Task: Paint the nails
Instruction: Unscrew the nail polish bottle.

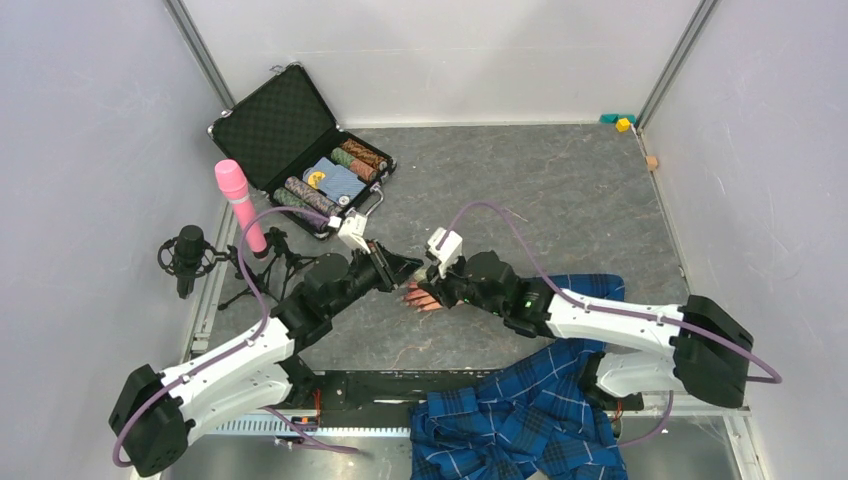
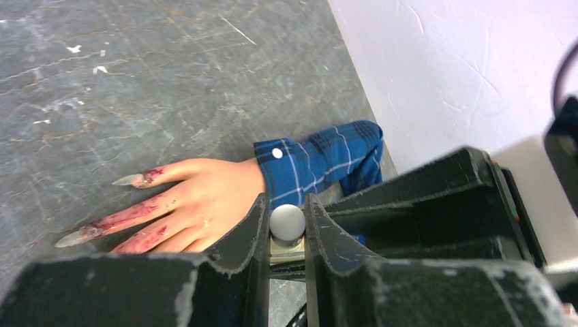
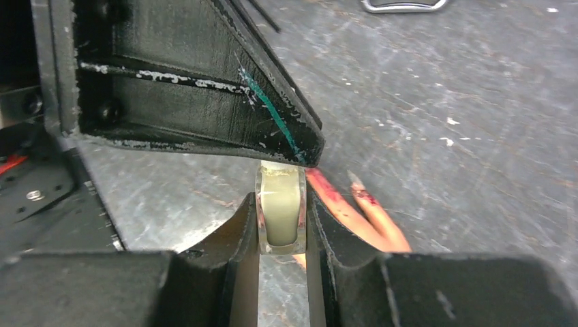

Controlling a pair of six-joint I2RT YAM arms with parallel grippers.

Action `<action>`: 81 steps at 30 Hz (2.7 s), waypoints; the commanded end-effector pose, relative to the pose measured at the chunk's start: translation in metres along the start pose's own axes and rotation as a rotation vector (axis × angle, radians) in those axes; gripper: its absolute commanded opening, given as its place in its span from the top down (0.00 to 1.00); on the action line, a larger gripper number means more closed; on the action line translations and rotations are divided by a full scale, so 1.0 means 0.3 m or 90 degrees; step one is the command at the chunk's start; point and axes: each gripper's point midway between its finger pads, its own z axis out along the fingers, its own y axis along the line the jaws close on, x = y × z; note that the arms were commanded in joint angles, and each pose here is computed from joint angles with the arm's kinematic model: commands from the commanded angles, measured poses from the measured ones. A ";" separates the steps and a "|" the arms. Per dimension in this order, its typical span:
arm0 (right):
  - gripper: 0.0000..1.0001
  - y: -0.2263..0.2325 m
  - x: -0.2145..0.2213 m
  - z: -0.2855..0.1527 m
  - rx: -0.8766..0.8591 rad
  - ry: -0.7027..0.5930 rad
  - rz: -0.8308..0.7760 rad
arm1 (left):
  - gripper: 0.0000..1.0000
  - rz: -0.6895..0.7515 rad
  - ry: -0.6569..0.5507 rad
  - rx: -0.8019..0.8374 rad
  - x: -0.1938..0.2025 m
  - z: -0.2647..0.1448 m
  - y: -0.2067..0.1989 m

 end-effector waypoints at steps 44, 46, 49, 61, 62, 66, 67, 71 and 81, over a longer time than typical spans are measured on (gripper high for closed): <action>1.00 -0.022 -0.160 -0.119 -0.122 -0.163 0.019 | 0.00 0.136 0.003 0.069 -0.084 -0.140 -0.153; 1.00 0.028 -0.165 -0.134 -0.183 -0.165 0.023 | 0.00 0.144 0.002 0.096 -0.087 -0.142 -0.182; 1.00 0.100 -0.177 -0.159 -0.269 -0.169 0.029 | 0.00 0.150 0.010 0.130 -0.080 -0.148 -0.214; 1.00 0.173 -0.164 -0.179 -0.361 -0.155 0.036 | 0.33 0.144 0.015 0.207 -0.065 -0.165 -0.279; 1.00 0.175 -0.164 -0.179 -0.363 -0.155 0.036 | 0.35 0.143 0.015 0.206 -0.064 -0.164 -0.278; 1.00 0.180 -0.165 -0.183 -0.369 -0.155 0.034 | 0.44 0.138 0.023 0.208 -0.055 -0.155 -0.277; 1.00 0.179 -0.164 -0.182 -0.368 -0.154 0.035 | 0.45 0.138 0.025 0.211 -0.053 -0.155 -0.279; 1.00 0.180 -0.164 -0.182 -0.368 -0.155 0.034 | 0.48 0.137 0.033 0.217 -0.046 -0.152 -0.283; 1.00 0.166 -0.164 -0.170 -0.352 -0.153 0.037 | 0.53 0.127 0.049 0.217 -0.022 -0.148 -0.273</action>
